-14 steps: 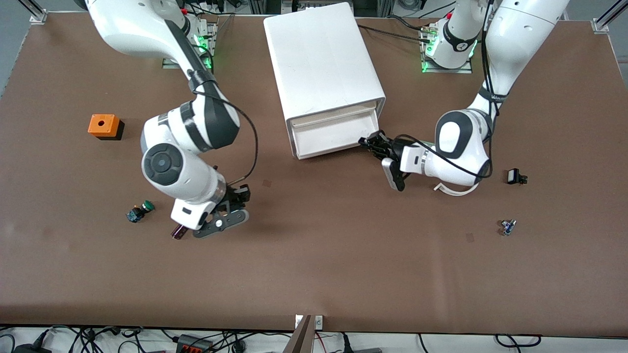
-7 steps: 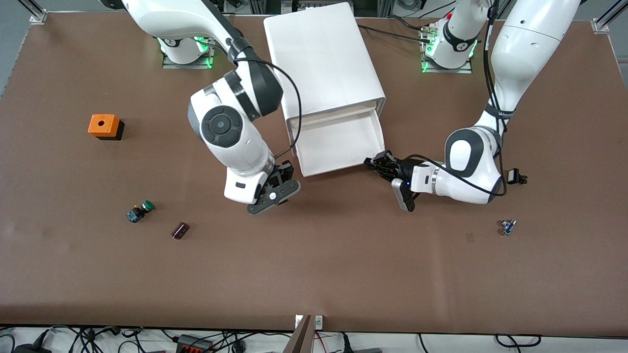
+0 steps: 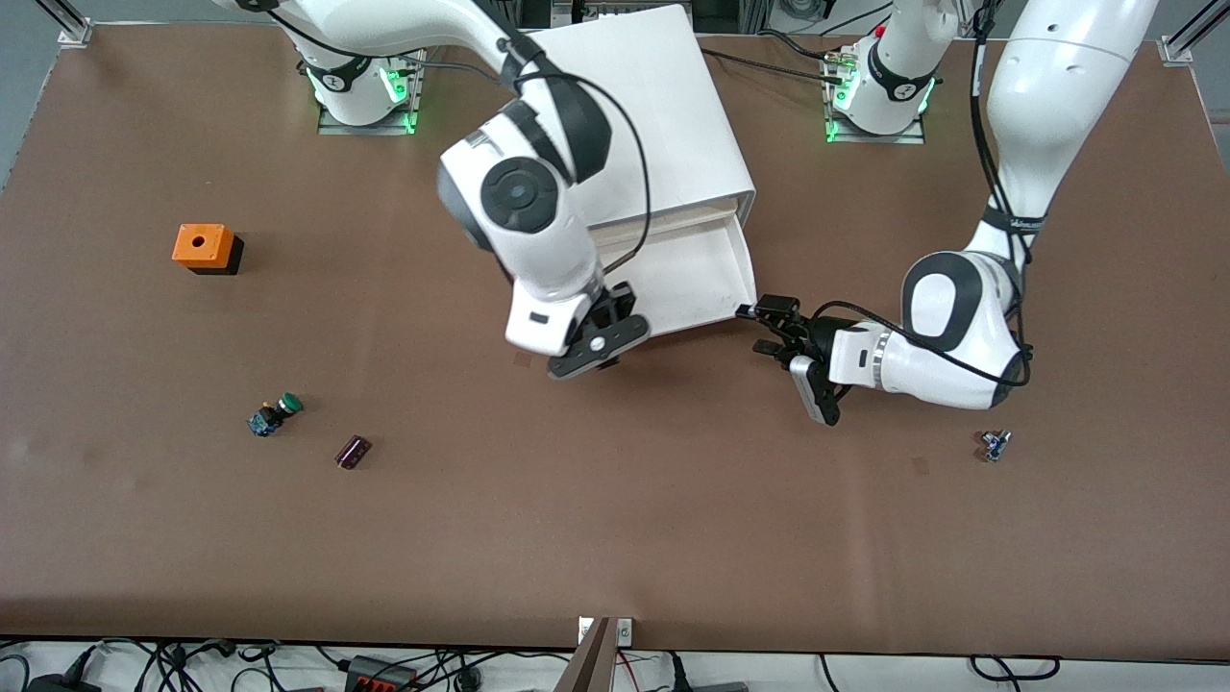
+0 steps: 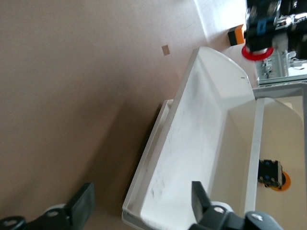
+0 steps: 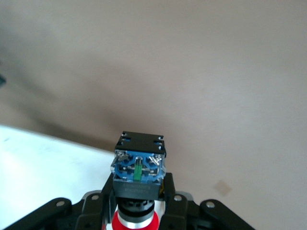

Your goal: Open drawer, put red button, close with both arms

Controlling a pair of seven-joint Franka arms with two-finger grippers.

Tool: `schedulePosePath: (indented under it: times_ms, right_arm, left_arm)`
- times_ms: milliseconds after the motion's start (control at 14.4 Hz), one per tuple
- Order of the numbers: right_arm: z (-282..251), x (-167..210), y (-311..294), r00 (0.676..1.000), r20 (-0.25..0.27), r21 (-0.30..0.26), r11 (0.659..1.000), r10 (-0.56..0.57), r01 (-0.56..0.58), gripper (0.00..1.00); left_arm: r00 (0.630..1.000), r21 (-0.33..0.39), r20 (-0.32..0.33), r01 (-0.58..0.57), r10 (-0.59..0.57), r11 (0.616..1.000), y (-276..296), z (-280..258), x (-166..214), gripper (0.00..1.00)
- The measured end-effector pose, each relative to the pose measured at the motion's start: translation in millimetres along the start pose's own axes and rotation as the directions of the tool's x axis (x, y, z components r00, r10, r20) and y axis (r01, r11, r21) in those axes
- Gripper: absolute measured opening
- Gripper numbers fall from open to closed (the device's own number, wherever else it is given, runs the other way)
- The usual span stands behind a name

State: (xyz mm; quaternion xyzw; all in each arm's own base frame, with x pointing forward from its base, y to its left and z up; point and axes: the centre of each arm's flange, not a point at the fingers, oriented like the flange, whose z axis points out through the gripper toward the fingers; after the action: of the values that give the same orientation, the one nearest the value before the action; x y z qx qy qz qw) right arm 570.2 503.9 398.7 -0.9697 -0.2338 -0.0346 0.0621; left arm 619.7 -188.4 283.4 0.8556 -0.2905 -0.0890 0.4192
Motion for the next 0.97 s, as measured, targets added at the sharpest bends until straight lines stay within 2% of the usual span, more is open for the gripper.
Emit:
schedulePosePath:
  times_ms: [70, 278, 487, 696, 974]
  right_arm:
    - [5.1, -4.2, -20.4, 1.0, -0.005, 0.004, 1.0, -0.011, 0.011, 0.41]
    - [19.1, -16.8, -63.3, 0.998, 0.001, 0.01, 0.998, -0.056, 0.056, 0.41]
    - [36.8, -26.2, -84.6, 0.999, 0.025, 0.005, 0.999, -0.037, 0.037, 0.41]
    - [54.4, -33.2, -91.6, 0.998, 0.067, -0.008, 1.0, -0.024, 0.024, 0.41]
    - [60.5, -39.6, -87.7, 0.992, 0.127, -0.03, 0.999, -0.02, 0.024, 0.41]
  left_arm:
    - [1.0, 0.028, 0.028, 0.007, -0.008, 1.0, 4.0, -14.5, -1.3, 1.0]
    - [0.993, 0.142, 0.092, 0.057, -0.071, 0.988, 18.2, -56.0, -3.3, 1.0]
    - [0.976, 0.284, 0.137, 0.125, -0.169, 0.951, 37.3, -91.2, -2.8, 1.0]
    - [0.948, 0.448, 0.148, 0.191, -0.284, 0.873, 49.6, -121.9, -2.5, 1.0]
    - [0.929, 0.638, 0.105, 0.21, -0.354, 0.741, 56.1, -166.3, -3.4, 1.0]
